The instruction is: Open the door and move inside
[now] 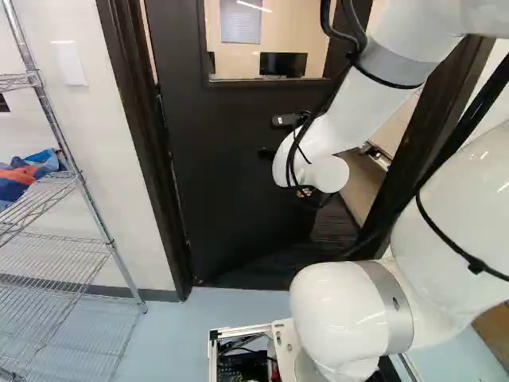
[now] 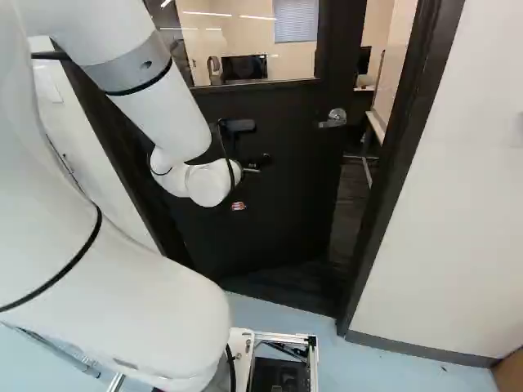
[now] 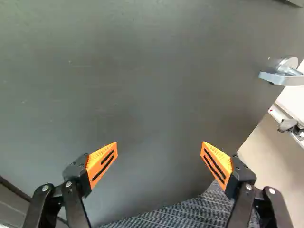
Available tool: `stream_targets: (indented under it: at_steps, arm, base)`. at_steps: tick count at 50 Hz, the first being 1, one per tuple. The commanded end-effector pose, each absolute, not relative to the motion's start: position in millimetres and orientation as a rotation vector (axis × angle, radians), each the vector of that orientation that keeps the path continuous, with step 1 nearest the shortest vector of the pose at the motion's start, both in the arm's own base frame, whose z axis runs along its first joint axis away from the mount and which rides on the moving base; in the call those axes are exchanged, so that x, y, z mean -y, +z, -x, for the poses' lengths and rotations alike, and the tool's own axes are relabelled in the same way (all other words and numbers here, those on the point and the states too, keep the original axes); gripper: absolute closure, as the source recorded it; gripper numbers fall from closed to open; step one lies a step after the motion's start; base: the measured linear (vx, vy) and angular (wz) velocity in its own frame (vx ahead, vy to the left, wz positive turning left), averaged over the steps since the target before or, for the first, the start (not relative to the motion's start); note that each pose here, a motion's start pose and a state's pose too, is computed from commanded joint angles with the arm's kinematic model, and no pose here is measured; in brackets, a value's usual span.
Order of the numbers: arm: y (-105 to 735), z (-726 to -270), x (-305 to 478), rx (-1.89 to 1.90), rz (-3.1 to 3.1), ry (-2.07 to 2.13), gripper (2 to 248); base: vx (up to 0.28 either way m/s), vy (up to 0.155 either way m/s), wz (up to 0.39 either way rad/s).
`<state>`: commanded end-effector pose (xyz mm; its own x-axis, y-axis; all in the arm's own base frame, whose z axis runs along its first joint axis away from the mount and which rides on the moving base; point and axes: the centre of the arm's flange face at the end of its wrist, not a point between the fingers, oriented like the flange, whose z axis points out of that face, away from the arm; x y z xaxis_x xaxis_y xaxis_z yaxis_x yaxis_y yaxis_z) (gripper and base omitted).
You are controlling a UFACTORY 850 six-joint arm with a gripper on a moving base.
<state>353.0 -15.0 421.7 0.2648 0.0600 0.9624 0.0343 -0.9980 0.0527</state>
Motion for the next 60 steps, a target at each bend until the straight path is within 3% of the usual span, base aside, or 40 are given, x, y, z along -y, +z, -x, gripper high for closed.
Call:
stream_targets:
  at_steps: [28,60]
  arm:
    - [421.8,-354.1,14.2,-0.095,-2.483,1.89,3]
    - [422.0,-354.4,18.5,0.01,-2.475,1.886,3]
  base:
    - [0.096,0.063,-0.014]
    - [0.002,0.001,0.0]
